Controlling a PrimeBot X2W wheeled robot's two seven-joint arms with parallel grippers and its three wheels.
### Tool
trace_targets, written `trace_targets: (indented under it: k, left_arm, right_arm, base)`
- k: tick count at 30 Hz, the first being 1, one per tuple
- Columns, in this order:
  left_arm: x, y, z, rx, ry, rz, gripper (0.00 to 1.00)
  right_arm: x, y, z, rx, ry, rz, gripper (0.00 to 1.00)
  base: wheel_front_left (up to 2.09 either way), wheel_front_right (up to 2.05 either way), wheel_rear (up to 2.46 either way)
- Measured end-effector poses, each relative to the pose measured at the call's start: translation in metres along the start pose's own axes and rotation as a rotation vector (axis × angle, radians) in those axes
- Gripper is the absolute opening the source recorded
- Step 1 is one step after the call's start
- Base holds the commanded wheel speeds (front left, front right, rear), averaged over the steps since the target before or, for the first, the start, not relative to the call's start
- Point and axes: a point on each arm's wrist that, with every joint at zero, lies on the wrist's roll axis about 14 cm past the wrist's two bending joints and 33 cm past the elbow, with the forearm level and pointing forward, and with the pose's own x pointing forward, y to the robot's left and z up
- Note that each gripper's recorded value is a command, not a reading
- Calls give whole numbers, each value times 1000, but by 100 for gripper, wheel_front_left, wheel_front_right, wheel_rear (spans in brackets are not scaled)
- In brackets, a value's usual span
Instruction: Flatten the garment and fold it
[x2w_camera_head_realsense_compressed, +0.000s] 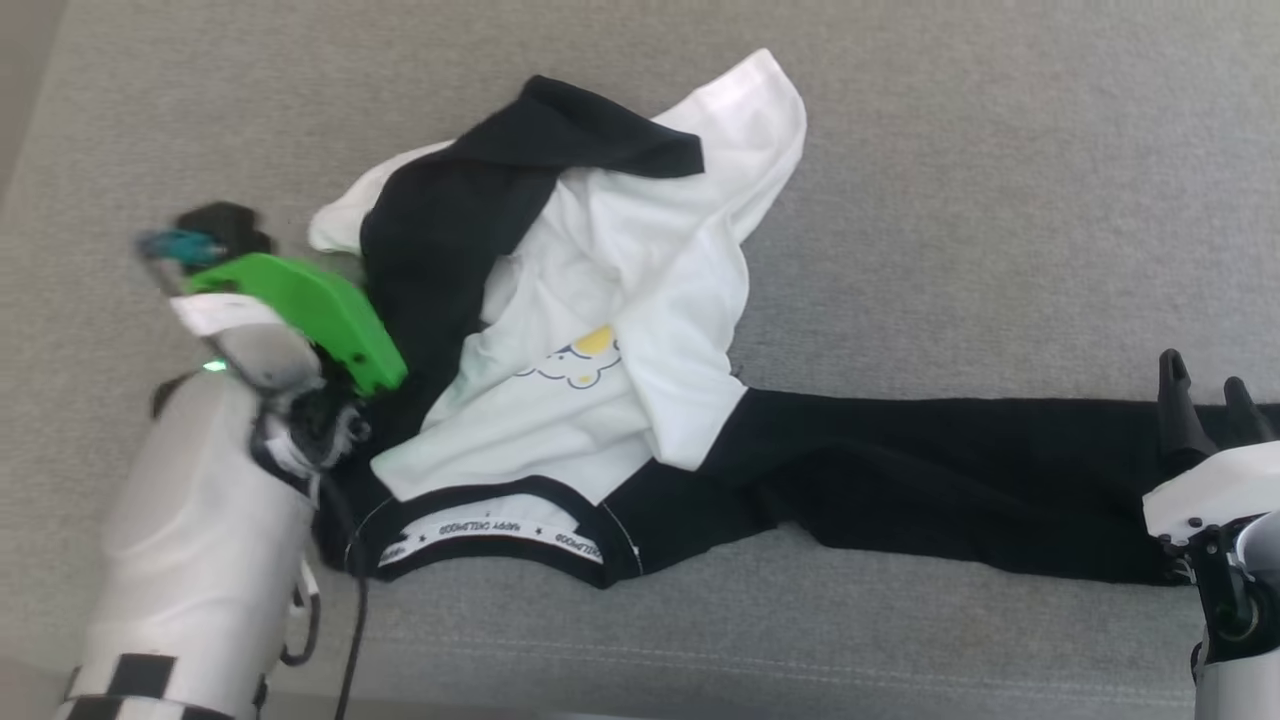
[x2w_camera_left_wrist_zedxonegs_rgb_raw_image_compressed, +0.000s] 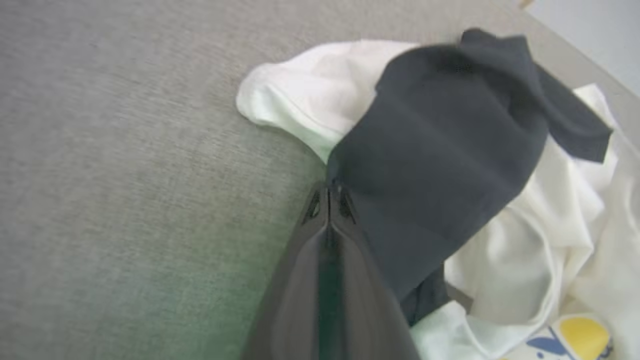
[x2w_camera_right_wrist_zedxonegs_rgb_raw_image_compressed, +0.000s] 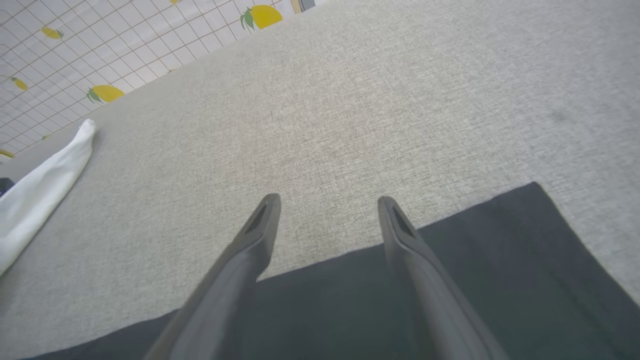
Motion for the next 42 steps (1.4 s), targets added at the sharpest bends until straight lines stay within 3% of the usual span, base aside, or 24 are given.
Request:
trace_targets:
  k: [3, 7, 11, 14, 15, 16, 19, 23, 24, 27, 34, 42]
  left_arm:
    - [-19, 20, 46, -92, -185, 45, 0]
    - [-61, 74, 83, -215, -376, 180, 0]
    - [-93, 134, 51, -329, -365, 359, 0]
    - [-104, 151, 12, -388, -294, 430, 0]
    - [-106, 152, 4, -406, -287, 438, 29]
    - [-107, 151, 0, -415, -287, 435, 100]
    - [-114, 136, 23, -393, -404, 364, 100]
    - [-143, 108, 80, -157, -694, 264, 100]
    - [-151, 100, 87, -76, -747, 250, 100]
    - [-160, 89, 75, 31, -782, 234, 100]
    - [-161, 76, 20, 26, -709, 244, 100]
    - [-163, 70, 9, -15, -713, 259, 100]
  right_arm:
    - [1, 9, 2, -2, -6, 23, 100]
    - [1, 23, 6, -2, -16, 57, 100]
    - [0, 33, 9, -3, -21, 84, 100]
    - [-1, 37, 10, -4, -23, 95, 100]
    - [-1, 38, 10, -3, -23, 98, 100]
    - [-2, 39, 10, -3, -23, 99, 100]
    - [-4, 42, 10, -6, -23, 108, 100]
    - [-8, 51, 15, -20, -38, 136, 100]
    - [-9, 54, 17, -29, -39, 146, 100]
    - [-12, 69, 20, -56, -34, 188, 100]
    - [-22, 138, -6, -195, 107, 376, 100]
    - [-19, 241, -25, -401, 253, 614, 100]
  base:
    - [0, 0, 0]
    - [0, 0, 0]
    - [0, 0, 0]
    - [0, 0, 0]
    - [0, 0, 0]
    - [0, 0, 0]
    - [0, 0, 0]
    - [0, 0, 0]
    - [0, 0, 0]
    - [0, 0, 0]
    - [0, 0, 0]
    - [0, 0, 0]
